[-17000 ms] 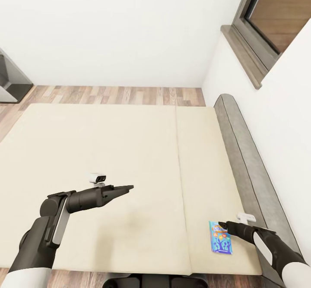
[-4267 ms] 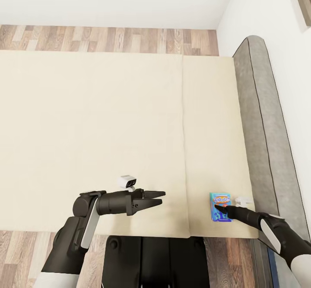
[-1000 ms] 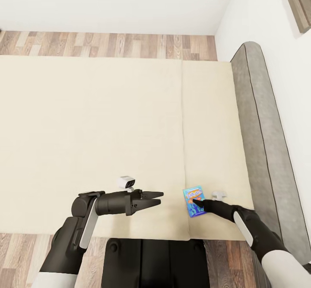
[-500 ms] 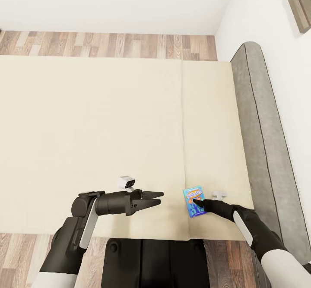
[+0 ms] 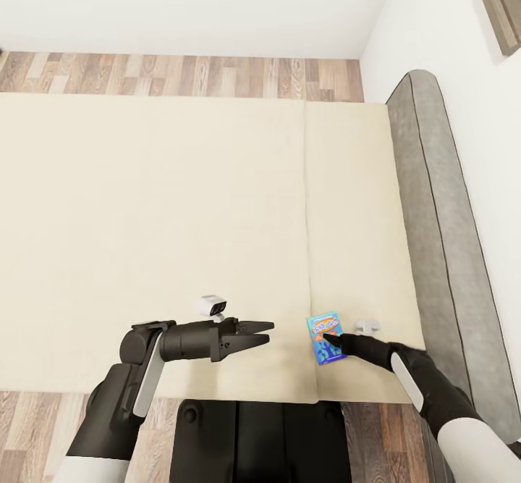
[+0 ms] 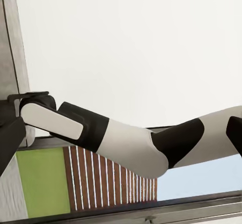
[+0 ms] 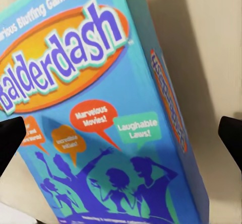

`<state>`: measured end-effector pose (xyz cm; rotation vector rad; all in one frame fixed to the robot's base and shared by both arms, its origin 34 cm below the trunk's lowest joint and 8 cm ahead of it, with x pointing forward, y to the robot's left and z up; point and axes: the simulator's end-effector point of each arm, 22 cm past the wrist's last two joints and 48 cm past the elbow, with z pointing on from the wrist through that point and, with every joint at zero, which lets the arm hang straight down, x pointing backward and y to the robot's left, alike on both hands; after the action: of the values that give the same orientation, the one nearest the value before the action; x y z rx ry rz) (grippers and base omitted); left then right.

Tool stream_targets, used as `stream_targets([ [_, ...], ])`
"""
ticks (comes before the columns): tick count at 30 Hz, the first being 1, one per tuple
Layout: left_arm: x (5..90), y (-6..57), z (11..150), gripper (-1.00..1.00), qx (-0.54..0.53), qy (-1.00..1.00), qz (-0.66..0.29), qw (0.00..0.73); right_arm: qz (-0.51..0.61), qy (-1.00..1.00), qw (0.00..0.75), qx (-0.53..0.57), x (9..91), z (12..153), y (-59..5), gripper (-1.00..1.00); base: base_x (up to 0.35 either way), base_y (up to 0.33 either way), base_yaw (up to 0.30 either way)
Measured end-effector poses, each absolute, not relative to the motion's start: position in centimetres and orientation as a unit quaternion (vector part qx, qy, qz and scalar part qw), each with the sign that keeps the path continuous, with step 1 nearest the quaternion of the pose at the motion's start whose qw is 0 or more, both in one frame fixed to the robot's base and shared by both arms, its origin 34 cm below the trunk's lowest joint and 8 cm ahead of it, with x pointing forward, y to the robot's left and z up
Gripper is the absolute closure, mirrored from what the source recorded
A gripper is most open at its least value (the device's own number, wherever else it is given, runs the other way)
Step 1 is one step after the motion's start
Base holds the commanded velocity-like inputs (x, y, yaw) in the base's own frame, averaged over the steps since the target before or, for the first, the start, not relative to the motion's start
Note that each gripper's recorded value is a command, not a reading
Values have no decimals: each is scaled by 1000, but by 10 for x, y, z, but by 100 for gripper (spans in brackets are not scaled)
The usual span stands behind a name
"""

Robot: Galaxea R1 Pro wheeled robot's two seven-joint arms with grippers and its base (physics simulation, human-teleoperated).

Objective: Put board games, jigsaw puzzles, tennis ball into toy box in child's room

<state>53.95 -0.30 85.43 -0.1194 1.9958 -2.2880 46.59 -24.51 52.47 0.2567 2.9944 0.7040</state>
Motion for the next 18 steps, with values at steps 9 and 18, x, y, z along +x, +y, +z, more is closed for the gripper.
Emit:
stream_targets([
  [9,539,-4,854,-100,-39,656,-752,51,236,968,21,84,466,527,-238,-100,0,0,0],
  [18,539,-4,855,-100,-39,656,-752,51,239,967,19,86,465,527,-236,-100,0,0,0],
])
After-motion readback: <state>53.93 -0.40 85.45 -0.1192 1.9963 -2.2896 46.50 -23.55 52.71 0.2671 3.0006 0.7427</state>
